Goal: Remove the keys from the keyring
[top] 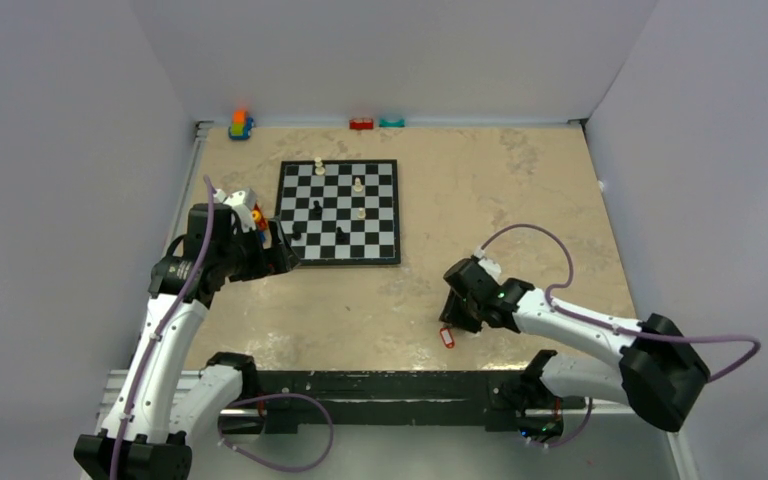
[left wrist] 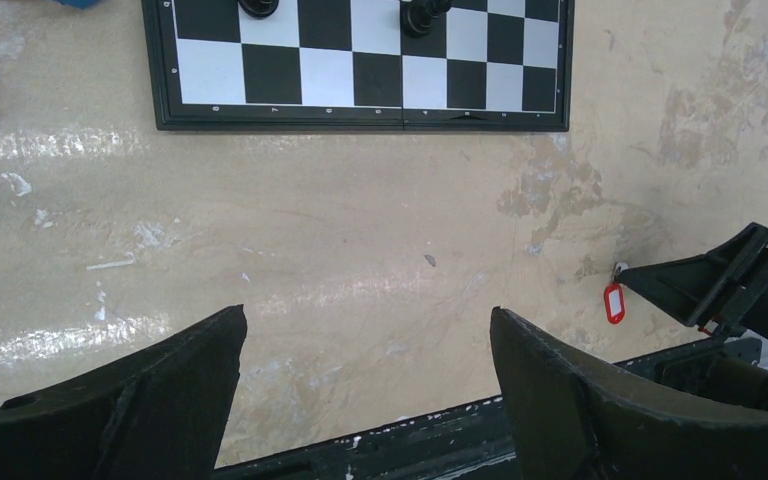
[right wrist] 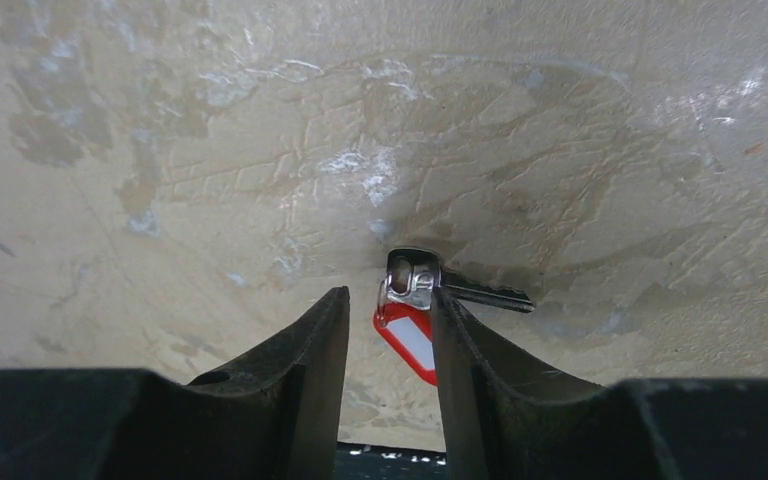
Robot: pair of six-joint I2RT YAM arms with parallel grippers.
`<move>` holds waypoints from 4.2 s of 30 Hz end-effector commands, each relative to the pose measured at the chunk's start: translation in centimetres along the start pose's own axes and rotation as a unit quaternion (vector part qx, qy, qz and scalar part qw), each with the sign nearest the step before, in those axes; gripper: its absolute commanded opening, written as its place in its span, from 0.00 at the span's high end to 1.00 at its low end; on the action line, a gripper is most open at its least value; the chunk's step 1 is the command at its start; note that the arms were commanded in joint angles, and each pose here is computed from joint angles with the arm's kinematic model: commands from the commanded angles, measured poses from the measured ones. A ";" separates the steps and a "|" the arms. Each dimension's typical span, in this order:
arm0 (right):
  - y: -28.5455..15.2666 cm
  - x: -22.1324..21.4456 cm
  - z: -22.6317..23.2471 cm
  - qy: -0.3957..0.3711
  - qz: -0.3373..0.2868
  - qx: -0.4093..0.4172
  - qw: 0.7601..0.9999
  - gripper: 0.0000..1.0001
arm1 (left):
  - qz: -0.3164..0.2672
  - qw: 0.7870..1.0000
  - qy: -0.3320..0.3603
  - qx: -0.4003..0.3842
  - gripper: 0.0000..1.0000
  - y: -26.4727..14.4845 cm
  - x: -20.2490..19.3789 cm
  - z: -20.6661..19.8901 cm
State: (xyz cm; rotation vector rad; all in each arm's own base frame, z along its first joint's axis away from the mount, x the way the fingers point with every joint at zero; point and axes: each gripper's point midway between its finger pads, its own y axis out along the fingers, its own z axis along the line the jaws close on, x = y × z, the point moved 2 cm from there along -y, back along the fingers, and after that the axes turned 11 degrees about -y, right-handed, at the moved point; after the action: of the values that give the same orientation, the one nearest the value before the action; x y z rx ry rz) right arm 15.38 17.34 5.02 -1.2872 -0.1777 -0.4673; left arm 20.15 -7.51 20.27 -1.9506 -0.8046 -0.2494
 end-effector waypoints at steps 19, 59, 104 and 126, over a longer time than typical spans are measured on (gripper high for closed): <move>0.4 0.3 2.6 -0.036 0.009 -0.003 0.999 0.79 | -0.005 1.000 0.011 -0.007 0.05 -0.1 0.2 -0.3; -16.6 3.5 14.2 -0.272 -0.141 0.450 0.839 1.00 | -0.023 0.972 0.073 -0.223 0.07 -5.7 -1.0 -6.9; -34.8 16.6 22.6 0.013 -0.345 0.636 0.691 1.00 | -0.140 0.880 -0.066 -0.448 0.41 -17.5 8.3 -18.9; -35.5 18.1 23.1 0.069 -0.337 0.644 0.684 1.00 | -0.066 0.805 0.006 -0.590 0.57 -18.5 9.1 -26.5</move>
State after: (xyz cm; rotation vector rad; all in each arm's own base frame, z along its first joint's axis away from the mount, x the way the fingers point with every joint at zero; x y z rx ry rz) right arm 19.98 28.97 46.10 0.1741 -0.7030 -0.7916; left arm 21.26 -19.93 47.95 -2.9838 -0.8981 -0.8490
